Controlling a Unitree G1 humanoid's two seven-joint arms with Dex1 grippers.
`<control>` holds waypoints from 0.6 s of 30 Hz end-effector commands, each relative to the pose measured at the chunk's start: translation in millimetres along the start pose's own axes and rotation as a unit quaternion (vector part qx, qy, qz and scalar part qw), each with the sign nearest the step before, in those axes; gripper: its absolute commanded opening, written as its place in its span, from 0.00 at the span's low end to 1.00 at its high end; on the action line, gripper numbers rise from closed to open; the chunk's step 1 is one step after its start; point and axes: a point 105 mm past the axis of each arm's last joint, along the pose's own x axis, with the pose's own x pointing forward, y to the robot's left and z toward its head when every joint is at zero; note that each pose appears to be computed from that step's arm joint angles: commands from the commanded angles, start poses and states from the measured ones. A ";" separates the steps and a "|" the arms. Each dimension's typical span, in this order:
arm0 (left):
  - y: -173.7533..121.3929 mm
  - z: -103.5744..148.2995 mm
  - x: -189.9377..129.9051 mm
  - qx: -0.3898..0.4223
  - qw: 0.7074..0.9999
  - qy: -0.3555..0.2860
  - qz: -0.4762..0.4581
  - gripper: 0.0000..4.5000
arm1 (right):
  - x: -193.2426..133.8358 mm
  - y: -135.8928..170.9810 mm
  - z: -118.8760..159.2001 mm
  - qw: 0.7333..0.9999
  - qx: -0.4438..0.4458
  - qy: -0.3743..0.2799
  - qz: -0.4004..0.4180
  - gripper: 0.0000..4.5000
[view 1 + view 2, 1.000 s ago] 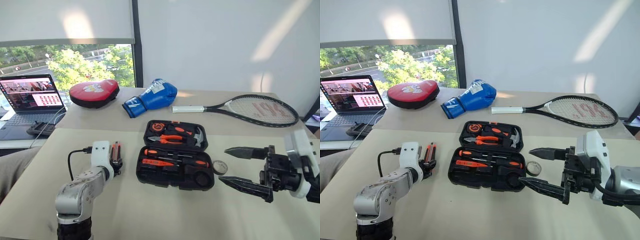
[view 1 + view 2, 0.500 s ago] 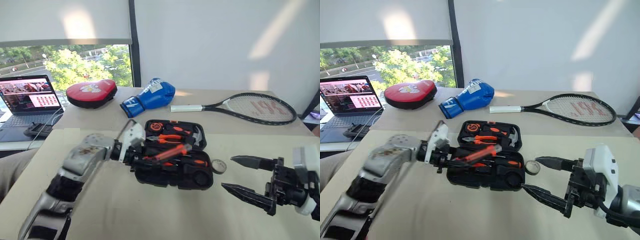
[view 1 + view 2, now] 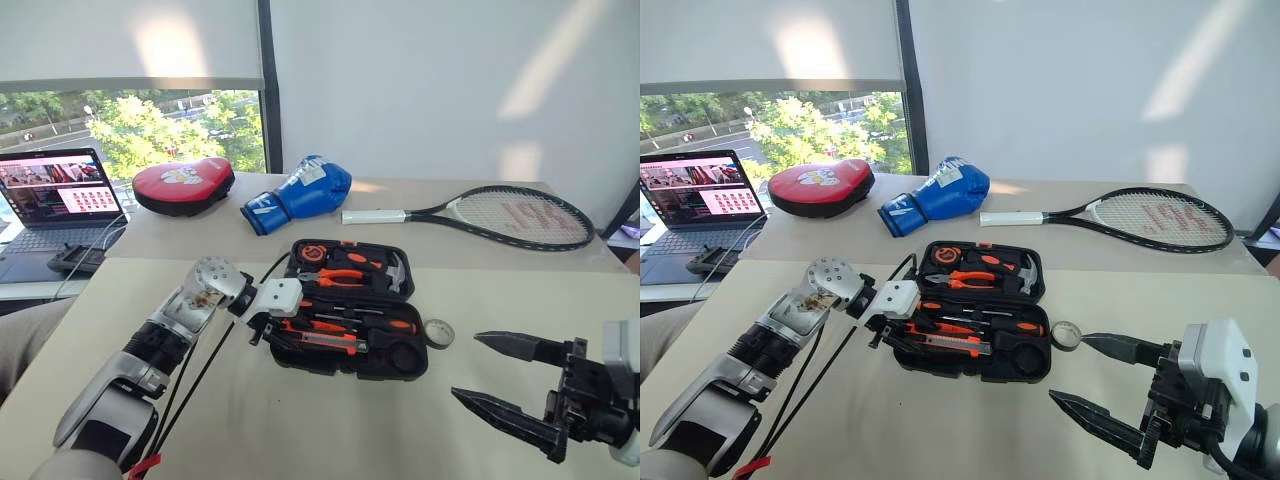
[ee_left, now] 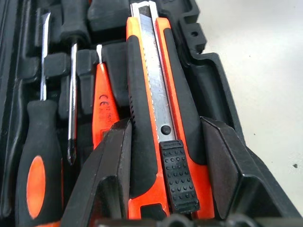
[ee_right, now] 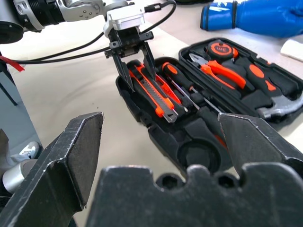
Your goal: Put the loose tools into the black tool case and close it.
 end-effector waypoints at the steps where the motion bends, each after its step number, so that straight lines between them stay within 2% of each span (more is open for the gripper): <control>1: -4.3 -4.7 5.9 -0.013 1.000 0.005 -0.016 0.38 | -4.5 -0.7 8.7 1.000 -0.030 -0.007 0.002 1.00; 4: -9.1 2.2 12.3 -0.032 0.999 -0.002 -0.028 0.38 | -5.7 -4.5 8.0 0.999 -0.034 0.001 0.007 1.00; 11: -18.9 -3.1 17.5 -0.065 0.997 0.016 -0.032 0.38 | -5.6 -5.8 8.5 0.999 -0.037 0.003 0.010 1.00; 13: -18.0 -0.1 15.9 -0.076 0.997 0.006 -0.023 0.61 | -5.4 -5.6 8.2 0.999 -0.038 0.004 0.011 1.00; 14: -15.9 2.7 13.9 -0.079 0.997 -0.002 -0.014 0.66 | -5.3 -5.6 8.3 0.999 -0.038 0.004 0.012 1.00; 18: -2.5 20.1 -3.0 -0.093 0.993 -0.058 0.050 0.98 | -5.7 -5.5 8.1 0.999 -0.039 0.005 0.012 1.00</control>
